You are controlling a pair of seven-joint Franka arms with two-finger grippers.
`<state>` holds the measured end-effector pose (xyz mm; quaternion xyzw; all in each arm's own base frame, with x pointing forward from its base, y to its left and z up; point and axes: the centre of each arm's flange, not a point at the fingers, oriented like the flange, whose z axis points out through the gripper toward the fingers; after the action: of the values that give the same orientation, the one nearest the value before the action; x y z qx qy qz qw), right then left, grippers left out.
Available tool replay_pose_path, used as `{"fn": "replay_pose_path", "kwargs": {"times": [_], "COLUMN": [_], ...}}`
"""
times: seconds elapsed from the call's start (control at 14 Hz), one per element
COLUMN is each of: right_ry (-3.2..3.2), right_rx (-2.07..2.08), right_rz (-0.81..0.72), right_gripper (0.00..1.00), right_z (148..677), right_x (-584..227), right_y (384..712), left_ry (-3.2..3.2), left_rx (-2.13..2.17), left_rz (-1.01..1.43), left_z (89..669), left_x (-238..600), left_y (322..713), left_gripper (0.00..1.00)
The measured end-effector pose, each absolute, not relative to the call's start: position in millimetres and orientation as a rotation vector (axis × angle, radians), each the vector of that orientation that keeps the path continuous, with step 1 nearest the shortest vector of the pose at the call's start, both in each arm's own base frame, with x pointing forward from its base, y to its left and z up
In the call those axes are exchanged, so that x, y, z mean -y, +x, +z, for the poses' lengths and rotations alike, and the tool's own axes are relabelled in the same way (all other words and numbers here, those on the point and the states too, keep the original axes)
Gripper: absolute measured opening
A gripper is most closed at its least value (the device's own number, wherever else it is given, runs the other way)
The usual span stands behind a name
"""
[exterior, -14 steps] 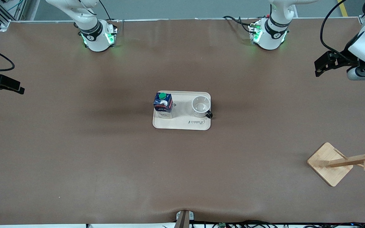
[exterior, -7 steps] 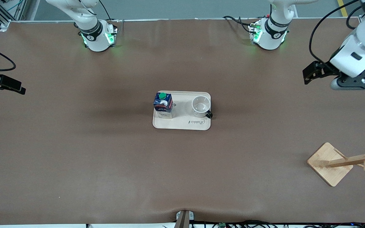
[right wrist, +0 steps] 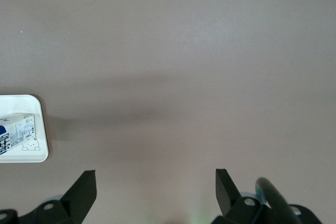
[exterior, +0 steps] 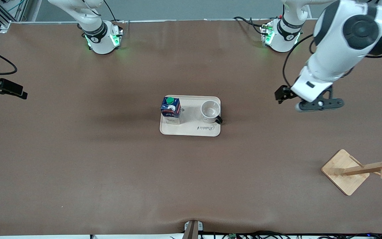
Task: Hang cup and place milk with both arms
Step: 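Reach the left gripper to the white mug on the tray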
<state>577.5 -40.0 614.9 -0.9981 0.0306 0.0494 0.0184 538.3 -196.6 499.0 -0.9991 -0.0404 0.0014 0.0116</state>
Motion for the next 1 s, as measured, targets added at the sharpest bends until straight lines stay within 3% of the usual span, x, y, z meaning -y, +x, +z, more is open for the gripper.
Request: {"fn": "replay_pose_path", "kwargs": {"times": [0.57,1.0], "right_ry": [-3.083,-3.025], "right_rx": [-0.222,-0.168], "right_rz": [0.208,0.261], "right_gripper": [1.0,1.0], "right_z": [599,570], "right_x": [89,68], "right_y": [578,594], "left_ry": [-3.145,-3.081], "left_rx": [0.541,0.741], "left_rz": [0.069,0.096], "left_z": [390,339], "left_x": [304,347], "left_y": [506,492], "left_gripper": [1.0,0.94]}}
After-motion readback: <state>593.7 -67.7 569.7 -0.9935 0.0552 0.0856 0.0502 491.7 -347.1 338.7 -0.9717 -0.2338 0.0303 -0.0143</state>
